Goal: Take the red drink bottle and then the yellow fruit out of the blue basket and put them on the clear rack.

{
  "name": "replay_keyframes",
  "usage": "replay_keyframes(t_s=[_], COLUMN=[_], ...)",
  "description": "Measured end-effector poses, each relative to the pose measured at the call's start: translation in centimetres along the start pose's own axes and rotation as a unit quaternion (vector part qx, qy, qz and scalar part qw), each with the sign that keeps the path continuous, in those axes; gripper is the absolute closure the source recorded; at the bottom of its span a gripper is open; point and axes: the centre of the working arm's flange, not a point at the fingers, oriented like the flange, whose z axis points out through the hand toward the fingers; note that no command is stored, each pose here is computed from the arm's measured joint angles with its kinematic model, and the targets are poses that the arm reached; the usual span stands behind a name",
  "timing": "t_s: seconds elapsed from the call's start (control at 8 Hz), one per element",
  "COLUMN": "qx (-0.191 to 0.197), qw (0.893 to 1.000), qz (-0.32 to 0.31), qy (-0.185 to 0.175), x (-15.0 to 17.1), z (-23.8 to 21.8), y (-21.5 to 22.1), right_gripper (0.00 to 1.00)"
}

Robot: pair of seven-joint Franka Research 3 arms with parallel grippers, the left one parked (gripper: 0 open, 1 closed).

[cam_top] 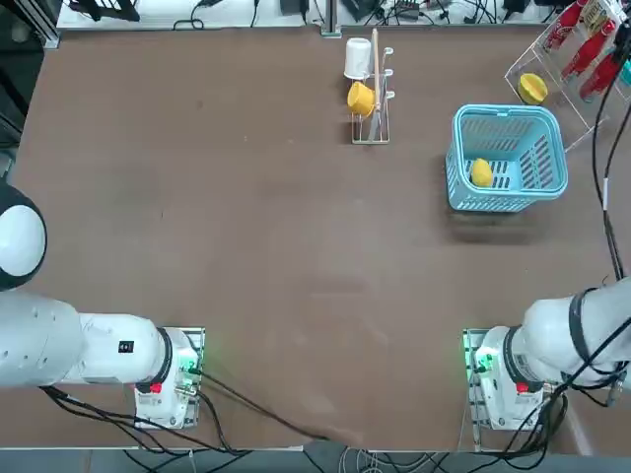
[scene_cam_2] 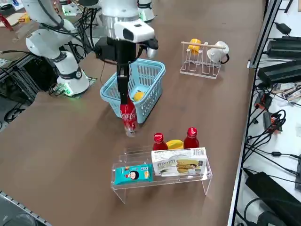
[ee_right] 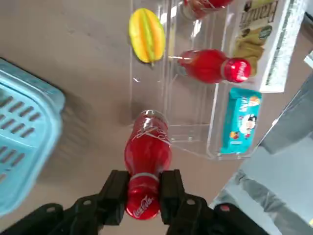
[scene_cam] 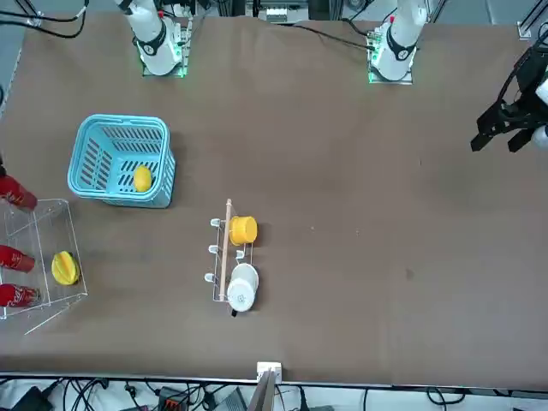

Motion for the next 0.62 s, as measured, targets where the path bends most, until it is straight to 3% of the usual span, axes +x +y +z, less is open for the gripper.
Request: replay_keyframes(t_s=[0.62], qx=[-0.017], qw=[0.998], qz=[-0.054], qy=[0.008], x=[-1.1], z=[4.5], y=[4.9], right_gripper=[0.63])
